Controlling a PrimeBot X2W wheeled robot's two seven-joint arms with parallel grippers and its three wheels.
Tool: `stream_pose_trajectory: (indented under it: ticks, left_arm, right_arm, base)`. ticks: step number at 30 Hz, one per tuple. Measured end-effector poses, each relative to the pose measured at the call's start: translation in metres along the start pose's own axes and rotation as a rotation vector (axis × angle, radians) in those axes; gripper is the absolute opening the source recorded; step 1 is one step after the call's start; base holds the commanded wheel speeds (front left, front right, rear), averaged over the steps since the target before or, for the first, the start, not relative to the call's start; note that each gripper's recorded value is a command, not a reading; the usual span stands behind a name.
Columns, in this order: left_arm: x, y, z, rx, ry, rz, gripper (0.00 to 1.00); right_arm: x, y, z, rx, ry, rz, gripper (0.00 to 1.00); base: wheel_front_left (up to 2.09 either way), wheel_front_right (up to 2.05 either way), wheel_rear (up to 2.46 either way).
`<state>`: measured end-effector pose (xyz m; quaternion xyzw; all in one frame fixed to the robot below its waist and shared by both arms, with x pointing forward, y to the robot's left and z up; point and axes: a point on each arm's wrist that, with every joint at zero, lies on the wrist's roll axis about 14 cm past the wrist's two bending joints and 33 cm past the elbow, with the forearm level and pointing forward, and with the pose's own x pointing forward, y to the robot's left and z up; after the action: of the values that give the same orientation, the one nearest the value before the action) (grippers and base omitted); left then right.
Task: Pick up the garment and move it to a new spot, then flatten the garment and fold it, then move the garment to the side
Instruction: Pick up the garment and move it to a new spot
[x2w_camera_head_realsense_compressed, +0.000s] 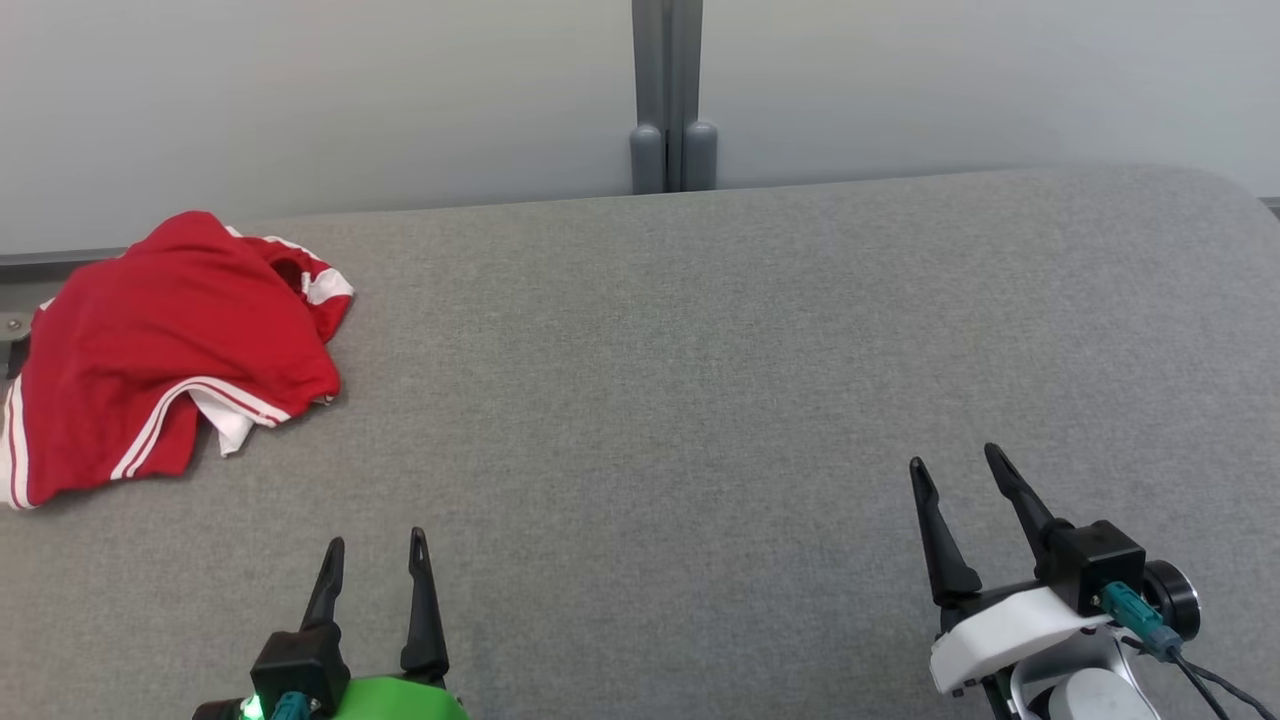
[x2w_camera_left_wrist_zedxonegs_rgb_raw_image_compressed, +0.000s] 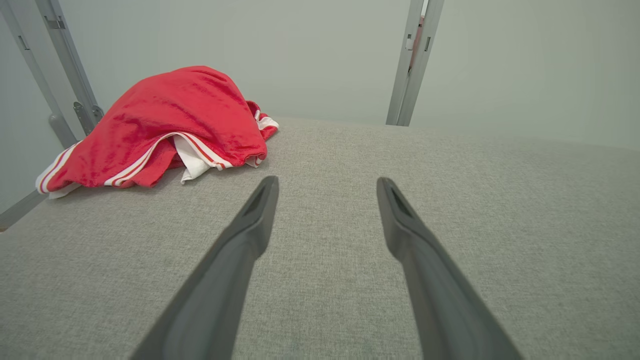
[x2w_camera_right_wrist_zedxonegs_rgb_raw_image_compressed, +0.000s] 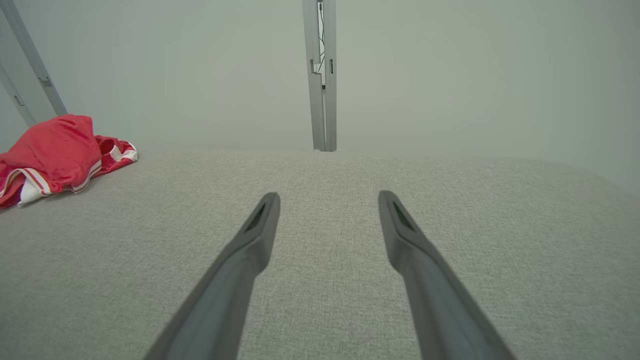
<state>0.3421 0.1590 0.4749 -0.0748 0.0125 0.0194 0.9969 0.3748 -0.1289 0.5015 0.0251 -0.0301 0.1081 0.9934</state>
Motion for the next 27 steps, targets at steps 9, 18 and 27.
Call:
stream_pose_trajectory:
  ticks: [9, 18, 27]
  left_arm:
    - [-0.015, 0.030, 0.006, 0.009, -0.022, 0.094, 1.00]
    - [-0.053, 0.088, 0.015, 0.018, -0.056, 0.293, 1.00]
    - [-0.098, 0.131, 0.019, 0.015, -0.073, 0.468, 1.00]
  right_arm:
    - [0.015, 0.021, -0.001, 0.015, -0.001, 0.068, 1.00]
    - [0.039, 0.089, -0.006, 0.045, 0.013, 0.269, 1.00]
    - [0.050, 0.147, -0.012, 0.062, 0.029, 0.435, 1.00]
  base:
    - [0.00, 0.00, 0.00]
    - [0.00, 0.00, 0.00]
    - [0.00, 0.00, 0.00]
